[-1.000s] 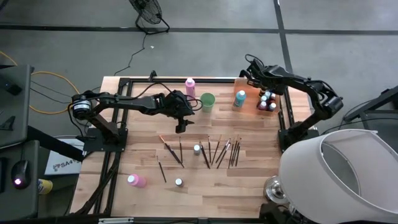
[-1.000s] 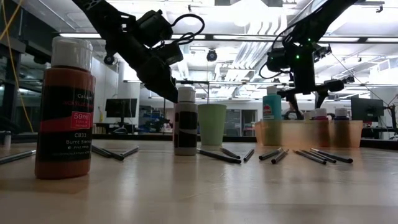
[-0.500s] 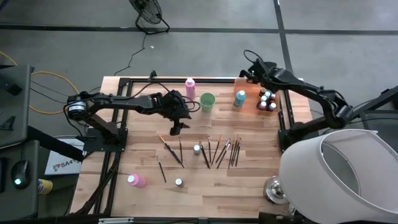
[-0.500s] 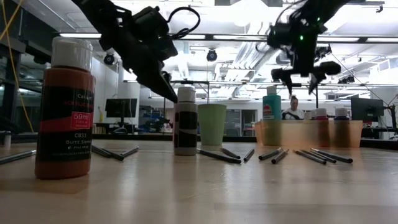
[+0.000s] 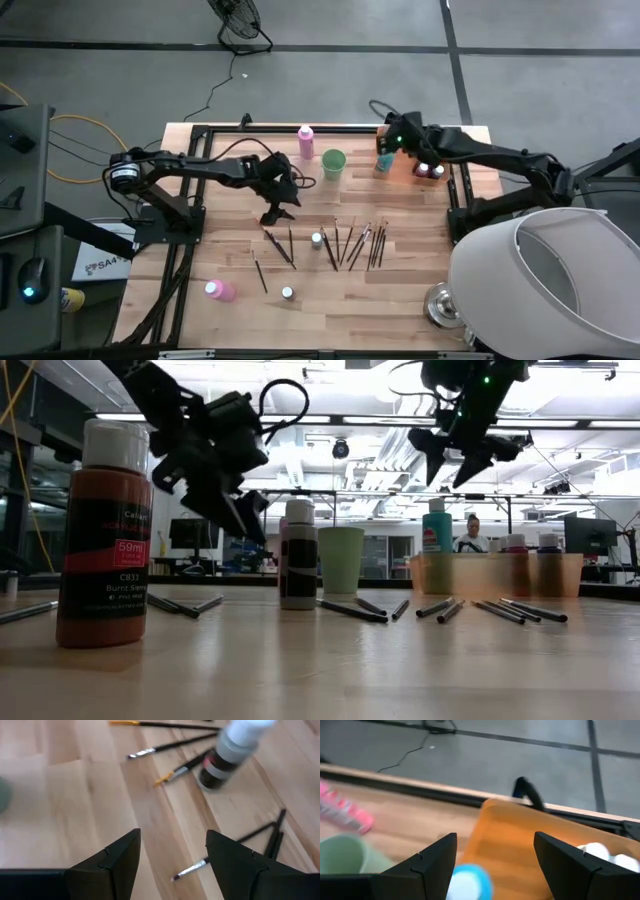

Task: Pick & Place Paint Supplies
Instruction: Put the small gray paint bottle into the orange bin

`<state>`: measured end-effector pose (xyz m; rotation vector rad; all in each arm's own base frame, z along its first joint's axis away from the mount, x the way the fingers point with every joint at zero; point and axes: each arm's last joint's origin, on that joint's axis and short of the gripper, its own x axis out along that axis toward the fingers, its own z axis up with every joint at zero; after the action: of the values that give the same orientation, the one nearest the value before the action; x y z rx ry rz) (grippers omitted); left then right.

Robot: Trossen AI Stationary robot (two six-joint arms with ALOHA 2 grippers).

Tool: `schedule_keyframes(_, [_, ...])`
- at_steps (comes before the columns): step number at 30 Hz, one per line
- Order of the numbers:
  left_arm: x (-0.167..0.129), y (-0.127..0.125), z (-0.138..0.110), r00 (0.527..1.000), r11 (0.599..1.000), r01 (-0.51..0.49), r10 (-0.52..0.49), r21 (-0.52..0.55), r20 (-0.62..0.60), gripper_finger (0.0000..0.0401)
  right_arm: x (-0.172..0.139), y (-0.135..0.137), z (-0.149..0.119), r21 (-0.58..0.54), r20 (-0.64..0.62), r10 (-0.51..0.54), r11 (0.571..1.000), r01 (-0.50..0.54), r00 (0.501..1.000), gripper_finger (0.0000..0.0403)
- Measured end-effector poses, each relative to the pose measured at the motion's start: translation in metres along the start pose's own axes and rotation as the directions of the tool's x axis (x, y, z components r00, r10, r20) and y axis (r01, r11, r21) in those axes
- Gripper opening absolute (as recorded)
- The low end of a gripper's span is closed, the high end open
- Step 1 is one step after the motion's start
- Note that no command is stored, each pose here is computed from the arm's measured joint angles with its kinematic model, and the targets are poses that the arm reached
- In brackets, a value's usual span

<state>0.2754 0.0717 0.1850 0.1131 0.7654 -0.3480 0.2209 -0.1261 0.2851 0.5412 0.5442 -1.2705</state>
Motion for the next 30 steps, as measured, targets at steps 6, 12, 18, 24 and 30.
schedule_keyframes(6, [0.01,-0.003,0.0,0.994,0.986,0.07,-0.083,0.151,0.078,0.0241,-0.015,0.017,-0.014,-0.048,0.005,0.075,0.996,-0.075,0.997,0.0258])
schedule_keyframes(12, [0.034,-0.012,0.005,0.988,0.964,0.086,-0.114,0.25,0.099,0.0281,-0.027,0.029,-0.024,-0.074,0.006,0.138,0.988,-0.137,0.99,0.0258])
schedule_keyframes(18, [0.056,-0.022,0.001,0.984,0.957,0.142,-0.164,0.253,0.067,0.0294,-0.033,0.034,-0.029,-0.11,0.005,0.172,0.979,-0.17,0.985,0.0258])
schedule_keyframes(24, [0.074,-0.033,0.004,0.977,0.944,0.161,-0.194,0.288,0.09,0.0294,-0.041,0.041,-0.035,-0.132,0.006,0.212,0.969,-0.209,0.977,0.0258])
schedule_keyframes(30, [0.083,-0.04,0.009,0.974,0.943,0.143,-0.189,0.3,0.128,0.0294,-0.043,0.043,-0.037,-0.137,0.011,0.223,0.966,-0.22,0.975,0.0258])
